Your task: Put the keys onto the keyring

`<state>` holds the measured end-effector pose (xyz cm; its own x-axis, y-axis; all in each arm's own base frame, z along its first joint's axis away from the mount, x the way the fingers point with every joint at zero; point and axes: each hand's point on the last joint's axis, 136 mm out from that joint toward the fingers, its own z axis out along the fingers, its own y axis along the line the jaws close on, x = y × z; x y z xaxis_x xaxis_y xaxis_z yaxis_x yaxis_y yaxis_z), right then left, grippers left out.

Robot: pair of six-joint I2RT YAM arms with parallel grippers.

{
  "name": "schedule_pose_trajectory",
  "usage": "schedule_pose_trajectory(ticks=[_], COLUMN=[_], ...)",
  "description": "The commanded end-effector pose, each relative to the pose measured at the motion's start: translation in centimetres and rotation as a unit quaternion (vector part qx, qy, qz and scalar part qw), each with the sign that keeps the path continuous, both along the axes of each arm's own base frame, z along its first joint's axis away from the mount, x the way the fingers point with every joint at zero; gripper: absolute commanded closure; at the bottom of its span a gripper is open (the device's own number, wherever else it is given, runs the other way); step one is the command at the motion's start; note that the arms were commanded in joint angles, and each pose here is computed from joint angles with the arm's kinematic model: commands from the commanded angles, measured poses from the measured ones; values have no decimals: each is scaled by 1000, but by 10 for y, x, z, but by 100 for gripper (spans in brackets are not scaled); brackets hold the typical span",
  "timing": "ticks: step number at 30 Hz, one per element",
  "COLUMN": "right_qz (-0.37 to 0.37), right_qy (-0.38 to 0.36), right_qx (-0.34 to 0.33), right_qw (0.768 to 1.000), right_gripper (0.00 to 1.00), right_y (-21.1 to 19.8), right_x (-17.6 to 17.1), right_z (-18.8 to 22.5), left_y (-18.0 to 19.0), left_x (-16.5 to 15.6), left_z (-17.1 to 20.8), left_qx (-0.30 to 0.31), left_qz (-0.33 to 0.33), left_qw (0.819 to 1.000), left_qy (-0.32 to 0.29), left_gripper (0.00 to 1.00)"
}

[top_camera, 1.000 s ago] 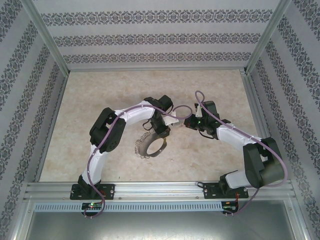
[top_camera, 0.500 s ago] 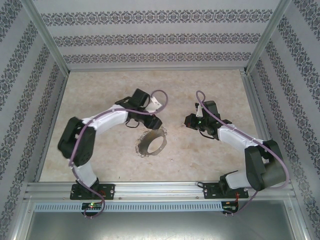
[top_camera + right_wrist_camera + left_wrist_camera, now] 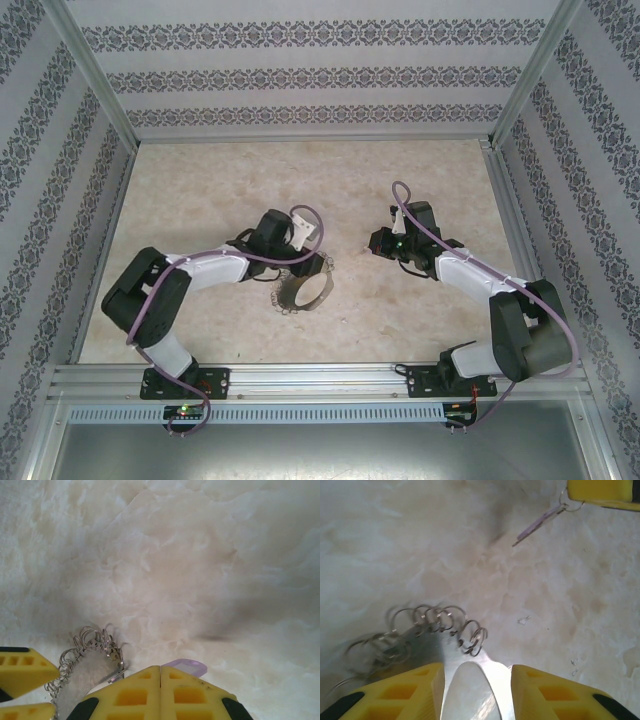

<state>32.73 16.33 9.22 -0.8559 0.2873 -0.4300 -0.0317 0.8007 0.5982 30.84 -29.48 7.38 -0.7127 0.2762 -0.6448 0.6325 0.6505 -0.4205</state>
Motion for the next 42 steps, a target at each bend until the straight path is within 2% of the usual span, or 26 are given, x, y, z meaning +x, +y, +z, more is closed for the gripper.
schedule_pose_trajectory(ticks=[1, 9, 21, 30, 35, 42], right_qz=[-1, 1, 0, -1, -2, -2], right_qy=[-4, -9, -8, -6, -7, -7], right_qx=[-5, -5, -4, -5, -4, -3], right_qw=[1000, 1000, 1000, 1000, 1000, 1000], right_gripper=[100, 100, 100, 100, 100, 100], right_y=[-3, -2, -2, -4, -4, -4], right_x=[2, 4, 5, 4, 4, 5], right_z=[-2, 3, 1, -1, 0, 0], left_y=[-20, -28, -31, -35, -31, -25], left_x=[10, 5, 11, 10, 7, 1], left_z=[2, -25, -36, -42, -45, -41], left_qx=[-7, 15, 38, 61, 67, 69], left_qz=[-5, -12, -12, -19, -18, -20], left_qw=[999, 1000, 999, 997, 997, 996], left_qy=[-33, -21, -36, -45, -43, -45], left_gripper=[61, 65, 68, 75, 74, 67])
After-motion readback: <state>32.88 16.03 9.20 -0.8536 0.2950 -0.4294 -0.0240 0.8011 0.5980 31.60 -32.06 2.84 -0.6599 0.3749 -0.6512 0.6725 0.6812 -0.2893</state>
